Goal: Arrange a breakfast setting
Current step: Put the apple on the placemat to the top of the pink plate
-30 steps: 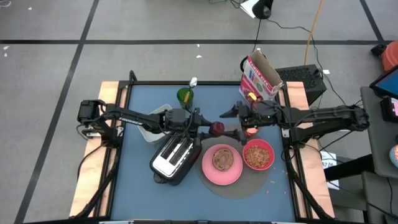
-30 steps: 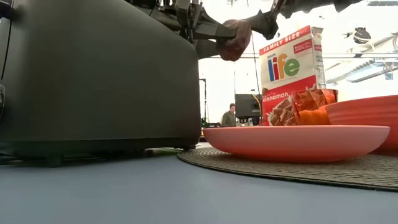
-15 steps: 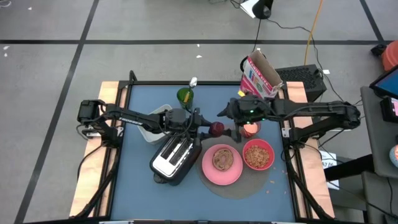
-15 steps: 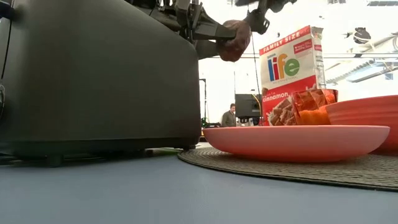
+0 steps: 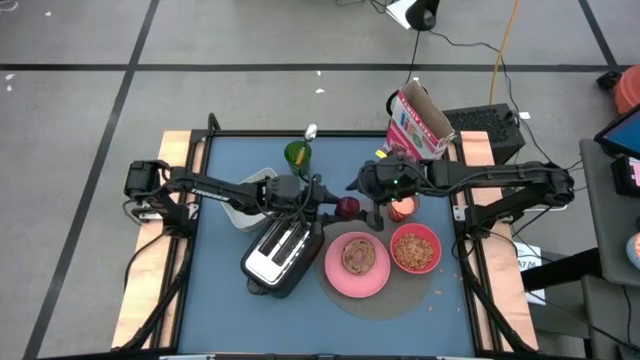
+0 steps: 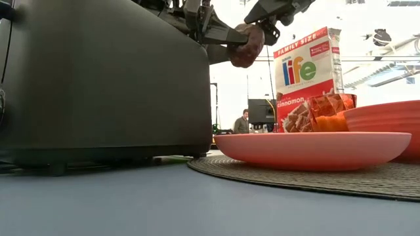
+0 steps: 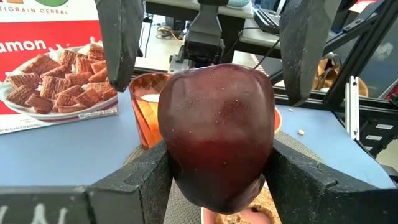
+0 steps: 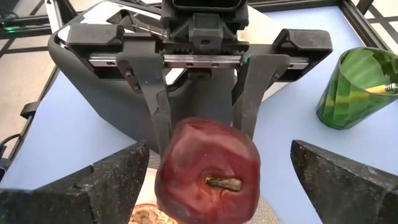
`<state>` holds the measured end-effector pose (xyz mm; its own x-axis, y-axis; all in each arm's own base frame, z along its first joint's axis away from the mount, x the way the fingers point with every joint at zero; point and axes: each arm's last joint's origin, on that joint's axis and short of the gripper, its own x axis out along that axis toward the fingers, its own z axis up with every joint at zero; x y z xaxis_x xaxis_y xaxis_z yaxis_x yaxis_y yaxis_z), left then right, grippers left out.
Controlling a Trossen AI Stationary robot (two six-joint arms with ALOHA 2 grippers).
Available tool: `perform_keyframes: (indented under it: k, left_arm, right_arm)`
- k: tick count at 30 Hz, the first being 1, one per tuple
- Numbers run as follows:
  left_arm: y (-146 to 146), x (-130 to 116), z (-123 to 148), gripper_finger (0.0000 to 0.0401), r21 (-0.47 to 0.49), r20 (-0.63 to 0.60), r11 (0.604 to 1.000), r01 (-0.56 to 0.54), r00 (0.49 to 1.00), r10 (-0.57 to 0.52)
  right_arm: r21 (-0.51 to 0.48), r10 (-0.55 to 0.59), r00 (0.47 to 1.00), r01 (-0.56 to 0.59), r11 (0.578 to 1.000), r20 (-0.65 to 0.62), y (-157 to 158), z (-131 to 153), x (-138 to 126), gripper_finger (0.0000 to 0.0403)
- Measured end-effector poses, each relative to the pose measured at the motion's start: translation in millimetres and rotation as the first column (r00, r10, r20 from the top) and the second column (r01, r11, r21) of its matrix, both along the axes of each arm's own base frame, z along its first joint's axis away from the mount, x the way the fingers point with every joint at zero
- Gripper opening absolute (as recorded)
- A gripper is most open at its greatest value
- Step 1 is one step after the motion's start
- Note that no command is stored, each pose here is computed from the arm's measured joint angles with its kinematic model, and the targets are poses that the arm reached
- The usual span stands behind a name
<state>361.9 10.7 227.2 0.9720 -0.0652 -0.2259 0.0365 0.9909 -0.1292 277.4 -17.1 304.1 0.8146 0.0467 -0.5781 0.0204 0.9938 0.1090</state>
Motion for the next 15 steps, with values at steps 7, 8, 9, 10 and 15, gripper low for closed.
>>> perform_keyframes:
  k: [7,8,9,10,15]
  left_arm:
    - [0,0,0,0.0224,0.0,0.001,1.0,0.0,1.0,0.0]
    - [0,0,0,0.0224,0.0,0.001,1.0,0.0,1.0,0.0]
    - [0,0,0,0.0224,0.0,0.001,1.0,0.0,1.0,0.0]
    - [0,0,0,0.0224,0.0,0.001,1.0,0.0,1.0,0.0]
    - [0,0,0,0.0224,0.0,0.002,1.0,0.0,1.0,0.0]
  right_arm:
    - [0.003,0.0,0.999,0.0,1.0,-0.033,0,-4,-2,0.0384]
    - [0.003,0.0,0.999,0.0,1.0,-0.038,0,-5,-2,0.0384]
    - [0.004,0.0,0.999,0.001,1.0,-0.042,0,-8,-2,0.0384]
    - [0.008,-0.003,0.999,0.003,1.0,-0.047,0,-10,-3,0.0384]
    - [0.005,-0.001,0.999,0.001,1.0,-0.04,0,-10,-3,0.0384]
